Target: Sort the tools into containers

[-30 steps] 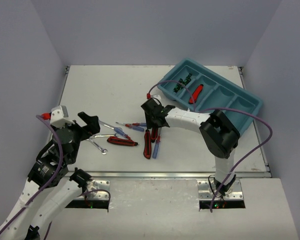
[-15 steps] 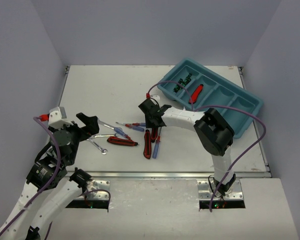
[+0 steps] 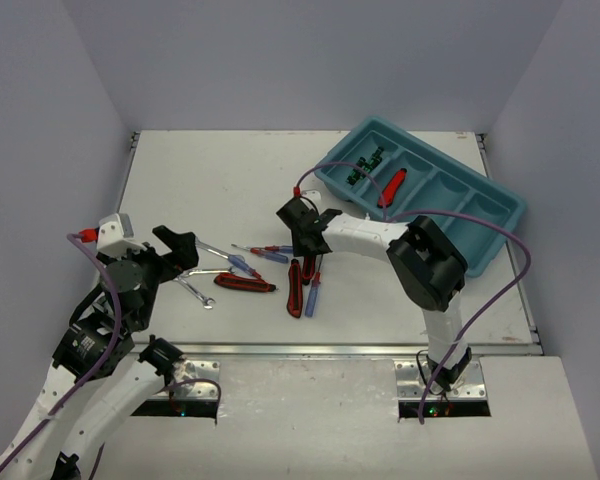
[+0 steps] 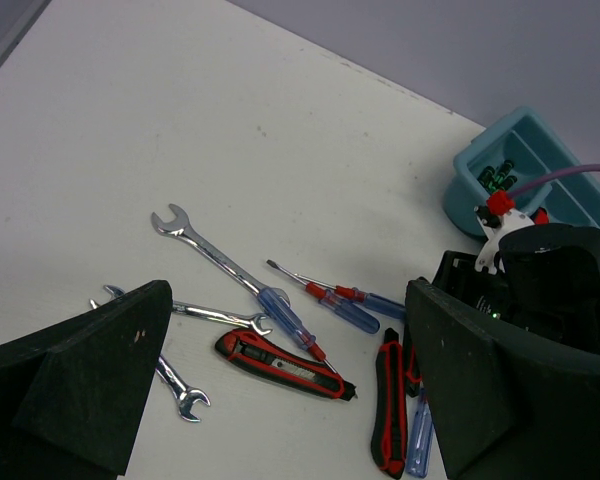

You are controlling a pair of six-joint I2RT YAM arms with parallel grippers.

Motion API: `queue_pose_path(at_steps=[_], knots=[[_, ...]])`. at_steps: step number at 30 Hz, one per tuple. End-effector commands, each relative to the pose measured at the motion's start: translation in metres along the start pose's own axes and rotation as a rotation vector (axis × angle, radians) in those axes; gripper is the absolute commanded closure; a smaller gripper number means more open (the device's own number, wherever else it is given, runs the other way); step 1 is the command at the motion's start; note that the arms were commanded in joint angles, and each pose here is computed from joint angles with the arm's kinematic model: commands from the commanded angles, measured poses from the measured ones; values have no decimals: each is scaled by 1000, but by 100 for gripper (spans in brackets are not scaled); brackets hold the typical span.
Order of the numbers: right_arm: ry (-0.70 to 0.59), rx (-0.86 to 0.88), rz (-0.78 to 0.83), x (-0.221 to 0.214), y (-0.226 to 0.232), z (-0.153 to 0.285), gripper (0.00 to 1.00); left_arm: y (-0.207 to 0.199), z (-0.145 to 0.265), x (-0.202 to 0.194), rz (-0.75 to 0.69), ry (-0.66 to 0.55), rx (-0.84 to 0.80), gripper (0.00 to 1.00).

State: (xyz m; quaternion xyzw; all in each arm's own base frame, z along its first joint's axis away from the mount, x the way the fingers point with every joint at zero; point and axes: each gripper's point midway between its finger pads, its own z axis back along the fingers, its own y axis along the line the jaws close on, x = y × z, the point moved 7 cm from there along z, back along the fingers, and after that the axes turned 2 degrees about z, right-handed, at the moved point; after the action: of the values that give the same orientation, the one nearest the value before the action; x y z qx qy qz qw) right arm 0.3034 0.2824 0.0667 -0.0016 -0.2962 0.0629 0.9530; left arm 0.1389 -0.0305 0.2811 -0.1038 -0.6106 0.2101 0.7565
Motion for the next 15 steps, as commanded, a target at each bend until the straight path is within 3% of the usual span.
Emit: queue_pose_path(at_steps=[1, 15], knots=[[-22, -26, -34, 9, 2, -6, 56, -4, -1, 6, 12, -32, -25, 0], [24, -57, -53, -8, -1, -17, 54, -3, 1, 7, 16, -38, -29, 0]])
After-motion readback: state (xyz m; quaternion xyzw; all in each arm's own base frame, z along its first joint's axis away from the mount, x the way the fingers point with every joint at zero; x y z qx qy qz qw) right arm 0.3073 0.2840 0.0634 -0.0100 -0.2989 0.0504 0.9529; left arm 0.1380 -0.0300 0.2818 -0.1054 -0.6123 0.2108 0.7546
